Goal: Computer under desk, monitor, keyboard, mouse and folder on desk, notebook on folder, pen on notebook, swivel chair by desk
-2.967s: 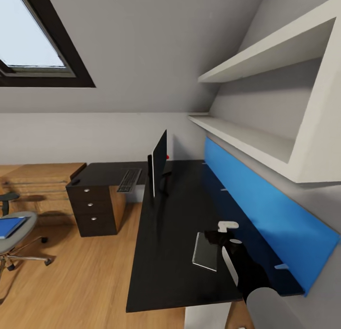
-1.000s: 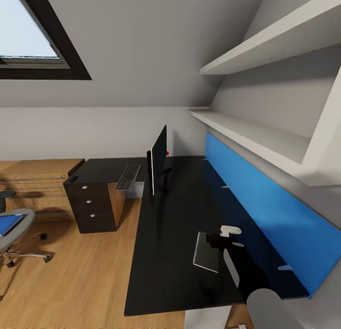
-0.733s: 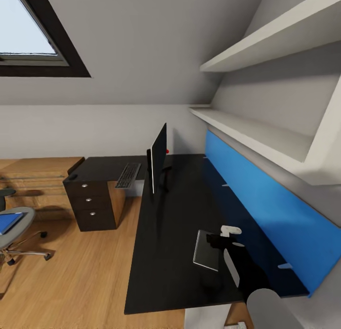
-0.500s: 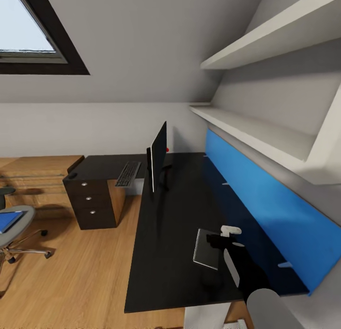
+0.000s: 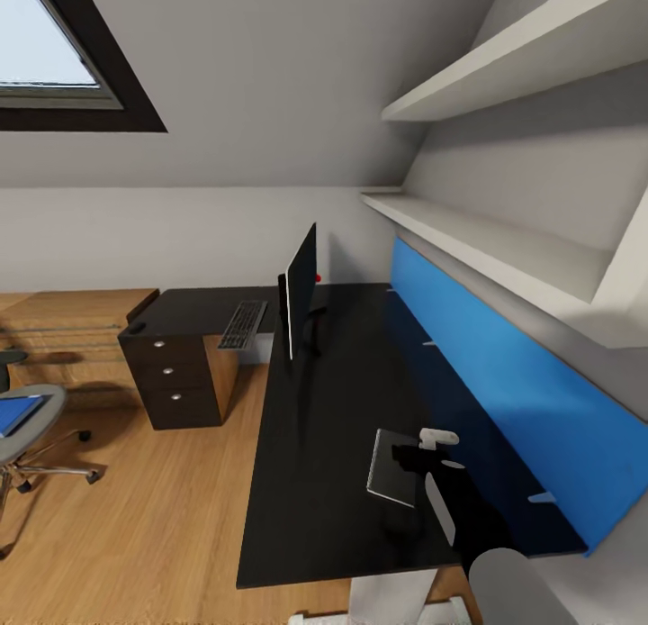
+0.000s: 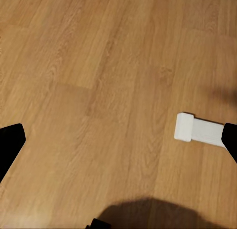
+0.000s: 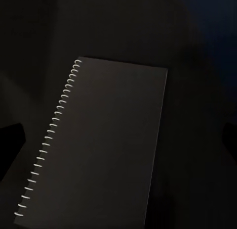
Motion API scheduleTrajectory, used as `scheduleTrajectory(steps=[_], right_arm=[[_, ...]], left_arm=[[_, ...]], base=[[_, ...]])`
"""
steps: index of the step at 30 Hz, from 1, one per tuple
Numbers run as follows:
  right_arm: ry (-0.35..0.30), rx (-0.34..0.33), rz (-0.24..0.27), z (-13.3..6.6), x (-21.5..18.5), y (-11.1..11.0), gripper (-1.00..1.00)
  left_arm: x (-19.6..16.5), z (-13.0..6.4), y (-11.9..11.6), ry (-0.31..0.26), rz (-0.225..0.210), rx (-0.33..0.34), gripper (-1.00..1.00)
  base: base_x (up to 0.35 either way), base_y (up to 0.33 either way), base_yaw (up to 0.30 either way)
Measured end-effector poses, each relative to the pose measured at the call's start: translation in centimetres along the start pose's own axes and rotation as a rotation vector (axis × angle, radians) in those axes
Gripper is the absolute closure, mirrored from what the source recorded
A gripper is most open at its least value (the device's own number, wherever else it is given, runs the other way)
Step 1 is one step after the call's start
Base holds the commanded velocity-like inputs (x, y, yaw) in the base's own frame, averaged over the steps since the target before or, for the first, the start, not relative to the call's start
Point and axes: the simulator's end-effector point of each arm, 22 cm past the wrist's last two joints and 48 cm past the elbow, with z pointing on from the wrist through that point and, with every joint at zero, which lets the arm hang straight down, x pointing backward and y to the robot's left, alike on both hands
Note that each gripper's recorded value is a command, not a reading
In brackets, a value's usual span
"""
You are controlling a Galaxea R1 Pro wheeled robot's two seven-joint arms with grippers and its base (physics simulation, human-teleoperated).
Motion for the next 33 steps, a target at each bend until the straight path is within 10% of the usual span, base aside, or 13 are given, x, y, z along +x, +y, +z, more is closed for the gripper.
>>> scheduleTrajectory(steps=[33], right_arm=[[0.015,0.008,-0.008,0.55,0.88,-0.54,-1.00]], left_arm=[[0.47,0.02,0.15,0.012,0.007,-0.001,-1.00]], base=[[0.075,0.000,0.000]])
